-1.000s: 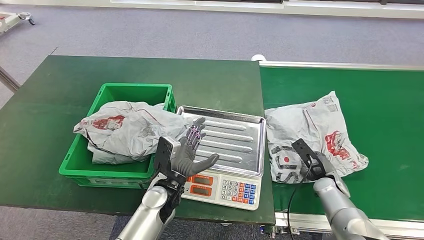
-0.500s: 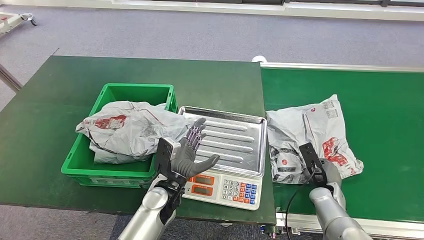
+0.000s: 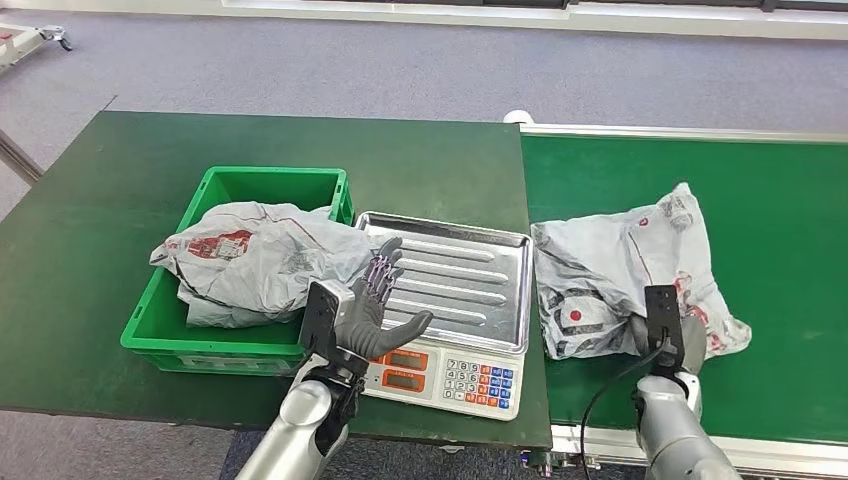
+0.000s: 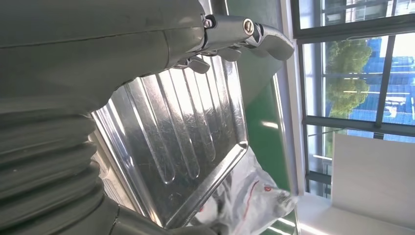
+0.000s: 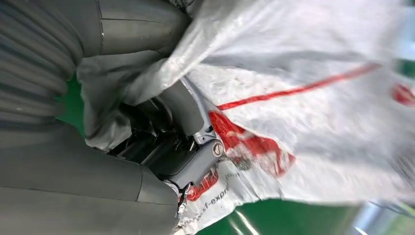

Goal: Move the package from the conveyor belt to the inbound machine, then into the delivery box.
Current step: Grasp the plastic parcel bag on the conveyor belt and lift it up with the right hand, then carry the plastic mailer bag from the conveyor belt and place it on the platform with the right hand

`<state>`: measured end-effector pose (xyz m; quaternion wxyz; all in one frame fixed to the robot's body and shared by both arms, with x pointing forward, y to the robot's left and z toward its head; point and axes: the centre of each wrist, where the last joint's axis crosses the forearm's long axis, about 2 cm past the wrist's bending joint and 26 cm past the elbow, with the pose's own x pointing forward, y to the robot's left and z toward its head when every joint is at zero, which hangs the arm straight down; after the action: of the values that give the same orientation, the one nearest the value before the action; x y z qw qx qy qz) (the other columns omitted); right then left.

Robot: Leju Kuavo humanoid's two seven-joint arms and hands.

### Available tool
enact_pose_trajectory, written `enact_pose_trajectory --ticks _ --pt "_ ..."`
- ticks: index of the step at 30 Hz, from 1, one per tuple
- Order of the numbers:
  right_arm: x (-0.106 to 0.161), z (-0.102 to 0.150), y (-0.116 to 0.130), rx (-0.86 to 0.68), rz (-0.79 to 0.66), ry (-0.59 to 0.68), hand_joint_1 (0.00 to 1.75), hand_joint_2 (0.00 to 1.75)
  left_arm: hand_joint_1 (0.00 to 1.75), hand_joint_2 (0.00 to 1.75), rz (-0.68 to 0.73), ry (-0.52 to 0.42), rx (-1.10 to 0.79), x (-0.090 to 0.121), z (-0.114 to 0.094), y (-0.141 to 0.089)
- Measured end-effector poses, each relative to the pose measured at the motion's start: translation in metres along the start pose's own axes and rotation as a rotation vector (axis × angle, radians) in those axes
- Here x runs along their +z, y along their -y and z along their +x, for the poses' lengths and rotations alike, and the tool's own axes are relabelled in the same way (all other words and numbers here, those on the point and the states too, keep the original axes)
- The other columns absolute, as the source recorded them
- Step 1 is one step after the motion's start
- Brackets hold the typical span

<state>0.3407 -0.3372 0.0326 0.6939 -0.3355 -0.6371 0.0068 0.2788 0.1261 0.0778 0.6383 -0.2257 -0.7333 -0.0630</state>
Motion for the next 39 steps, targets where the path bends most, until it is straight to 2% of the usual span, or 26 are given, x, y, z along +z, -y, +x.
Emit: enact_pose_trajectory --ticks 8,13,19,24,30,34,38,39 --pt "-0.032 0.068 0.009 -0.054 -0.123 0.263 1.75 1.75 0.00 1.75 0.010 0.012 -0.009 0.004 -0.002 -0.001" --pt "-0.032 0.113 0.010 -0.080 -0.148 0.421 1.75 1.75 0.00 1.75 0.015 0.018 -0.014 0.006 -0.002 -0.002" --pt "-0.021 0.142 0.006 -0.116 -0.129 0.545 1.75 1.75 0.00 1.75 0.028 0.026 -0.016 0.006 -0.001 -0.005" --pt "0.003 0.153 -0.014 -0.175 0.042 0.609 1.75 1.75 0.00 1.75 0.047 0.041 -0.022 0.006 -0.001 -0.010" --pt "0.060 0.167 -0.068 -0.240 0.341 0.679 1.75 1.75 0.00 1.75 0.088 0.067 -0.052 0.006 0.002 -0.019" --pt "0.092 0.183 -0.095 -0.287 0.476 0.724 1.75 1.75 0.00 1.75 0.123 0.086 -0.070 0.005 0.007 -0.024" --pt "0.121 0.188 -0.112 -0.304 0.567 0.757 0.00 1.75 0.00 1.75 0.161 0.105 -0.092 0.006 0.011 -0.029" --pt "0.127 0.188 -0.114 -0.312 0.582 0.759 0.00 1.75 0.00 1.75 0.171 0.110 -0.102 0.008 0.011 -0.030"
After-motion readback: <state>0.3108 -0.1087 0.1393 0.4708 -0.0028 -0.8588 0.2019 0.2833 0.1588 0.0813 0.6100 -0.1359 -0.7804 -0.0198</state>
